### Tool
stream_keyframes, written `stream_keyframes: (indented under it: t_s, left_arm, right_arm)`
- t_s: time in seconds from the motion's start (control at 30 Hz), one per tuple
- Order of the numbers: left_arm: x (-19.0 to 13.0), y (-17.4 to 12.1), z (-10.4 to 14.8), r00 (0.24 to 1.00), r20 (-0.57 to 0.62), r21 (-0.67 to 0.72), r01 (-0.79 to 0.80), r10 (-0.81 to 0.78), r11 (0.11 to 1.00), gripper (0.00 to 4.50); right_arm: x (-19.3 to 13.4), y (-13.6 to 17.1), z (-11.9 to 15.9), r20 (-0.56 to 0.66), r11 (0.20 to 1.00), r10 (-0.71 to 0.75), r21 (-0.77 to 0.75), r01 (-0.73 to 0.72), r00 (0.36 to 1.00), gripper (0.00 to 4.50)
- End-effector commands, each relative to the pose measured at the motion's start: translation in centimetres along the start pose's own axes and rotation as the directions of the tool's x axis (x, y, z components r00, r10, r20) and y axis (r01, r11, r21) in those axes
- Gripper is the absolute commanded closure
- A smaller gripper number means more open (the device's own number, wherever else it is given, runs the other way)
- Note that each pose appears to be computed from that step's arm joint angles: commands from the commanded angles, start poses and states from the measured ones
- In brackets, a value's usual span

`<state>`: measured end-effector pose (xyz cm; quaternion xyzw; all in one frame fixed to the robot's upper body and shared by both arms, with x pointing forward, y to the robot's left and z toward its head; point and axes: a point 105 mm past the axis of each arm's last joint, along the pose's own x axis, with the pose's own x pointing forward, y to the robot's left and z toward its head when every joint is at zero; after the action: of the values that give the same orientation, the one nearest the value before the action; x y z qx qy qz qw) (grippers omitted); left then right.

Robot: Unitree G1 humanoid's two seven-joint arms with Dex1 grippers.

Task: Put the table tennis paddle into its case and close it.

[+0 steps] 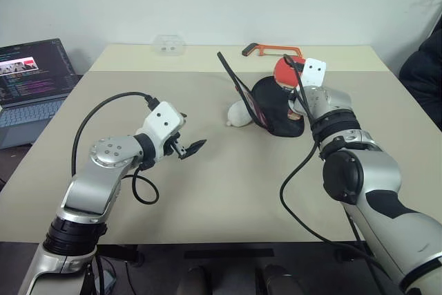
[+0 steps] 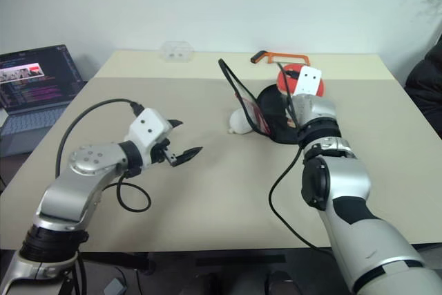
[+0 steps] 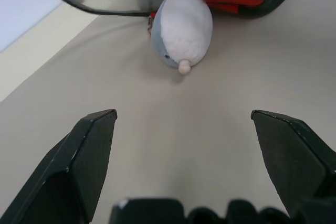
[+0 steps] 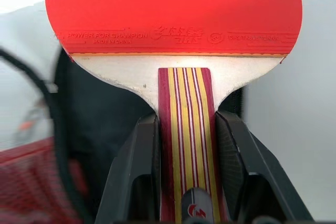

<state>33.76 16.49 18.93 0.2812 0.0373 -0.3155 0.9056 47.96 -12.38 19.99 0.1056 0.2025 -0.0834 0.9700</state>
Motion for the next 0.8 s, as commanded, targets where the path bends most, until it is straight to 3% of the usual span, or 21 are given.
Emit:
stream_keyframes:
  t_s: [0.03, 0.37, 0.8]
  left_arm:
    - [-1.1, 0.8, 1.4, 0.998, 0.035, 0.041, -0.048, 0.047, 0.998, 0.0]
    - [-1.8, 0.6, 1.1, 0.997, 0.017, 0.028, -0.071, 0.071, 0.997, 0.0]
    - [-2.1, 0.6, 1.0, 0.996, 0.001, 0.034, -0.092, 0.092, 0.995, 0.0]
  right_arm:
    - [-0.9, 1.9, 2.3, 0.087, 0.999, 0.048, -0.014, -0.047, 0.995, 3.39]
    - [0.1, 2.5, -0.9, 0.042, 0.995, 0.053, -0.081, -0.05, 0.998, 3.39]
    - [0.6, 1.5, -1.4, 0.055, 0.994, 0.025, -0.105, -0.019, 0.998, 3.39]
